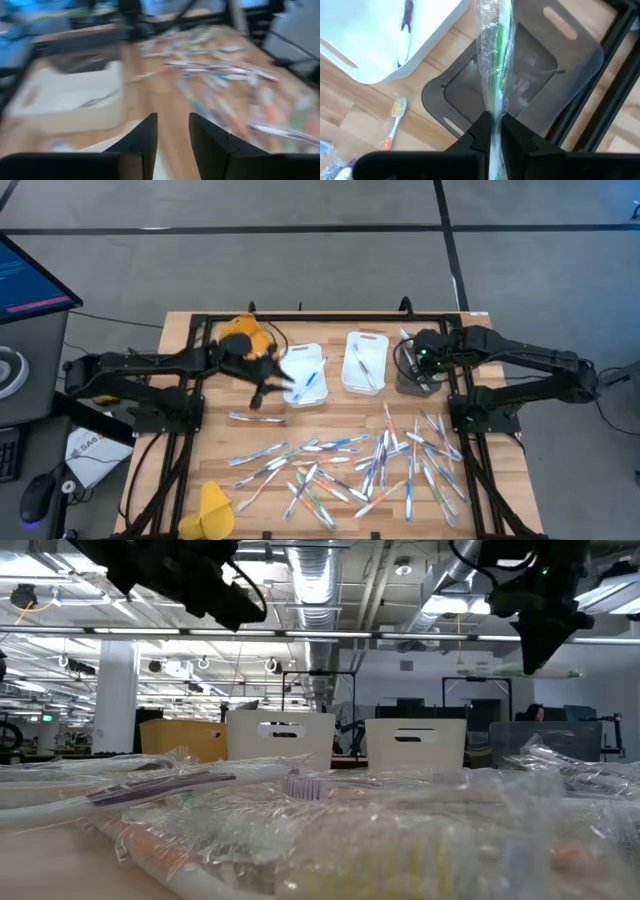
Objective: Pick & Place Toothbrushes
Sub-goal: Put the green toothbrush into the black bin
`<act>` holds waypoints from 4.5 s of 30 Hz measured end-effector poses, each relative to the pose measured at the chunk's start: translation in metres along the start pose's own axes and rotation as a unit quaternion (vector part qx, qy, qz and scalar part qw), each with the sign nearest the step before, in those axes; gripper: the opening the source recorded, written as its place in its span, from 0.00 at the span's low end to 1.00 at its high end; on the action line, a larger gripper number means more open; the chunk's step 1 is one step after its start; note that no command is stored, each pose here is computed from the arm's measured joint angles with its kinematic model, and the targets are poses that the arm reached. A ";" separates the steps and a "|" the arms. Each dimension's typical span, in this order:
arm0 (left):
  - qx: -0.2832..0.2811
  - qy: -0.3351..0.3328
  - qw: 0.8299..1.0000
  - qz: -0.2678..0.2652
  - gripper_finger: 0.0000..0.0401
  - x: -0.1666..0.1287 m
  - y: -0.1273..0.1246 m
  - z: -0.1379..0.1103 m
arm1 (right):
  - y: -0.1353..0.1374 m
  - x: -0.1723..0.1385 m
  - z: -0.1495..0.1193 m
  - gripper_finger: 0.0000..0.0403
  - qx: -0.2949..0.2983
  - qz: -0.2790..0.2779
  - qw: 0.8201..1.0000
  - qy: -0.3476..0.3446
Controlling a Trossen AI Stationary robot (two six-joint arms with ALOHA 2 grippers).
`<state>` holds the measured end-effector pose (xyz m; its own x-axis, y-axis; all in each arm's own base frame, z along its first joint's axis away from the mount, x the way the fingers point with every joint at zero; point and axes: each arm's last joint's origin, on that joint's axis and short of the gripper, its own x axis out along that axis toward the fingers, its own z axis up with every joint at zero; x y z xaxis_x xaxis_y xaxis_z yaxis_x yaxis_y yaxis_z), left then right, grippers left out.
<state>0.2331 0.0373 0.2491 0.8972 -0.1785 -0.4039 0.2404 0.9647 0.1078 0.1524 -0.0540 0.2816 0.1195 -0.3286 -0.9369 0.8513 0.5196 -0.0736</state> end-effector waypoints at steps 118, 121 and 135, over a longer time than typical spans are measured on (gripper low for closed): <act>-0.107 0.038 0.992 -0.047 0.26 0.019 -0.117 -0.014 | 0.034 0.134 0.053 0.15 -0.153 -0.125 0.968 0.156; -0.107 0.038 0.992 -0.047 0.26 0.019 -0.117 -0.014 | 0.031 0.132 0.055 0.15 -0.137 -0.125 0.971 0.149; -0.107 0.038 0.992 -0.047 0.26 0.019 -0.117 -0.014 | 0.031 0.131 0.060 0.15 -0.118 -0.135 0.977 0.113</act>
<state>0.2164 -0.0763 0.2160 0.8419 -0.2616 -0.4720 0.2301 0.9652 -0.1246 0.2250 -0.1279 0.1772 -0.2307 -0.3098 -0.9224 0.6922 0.6140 -0.3793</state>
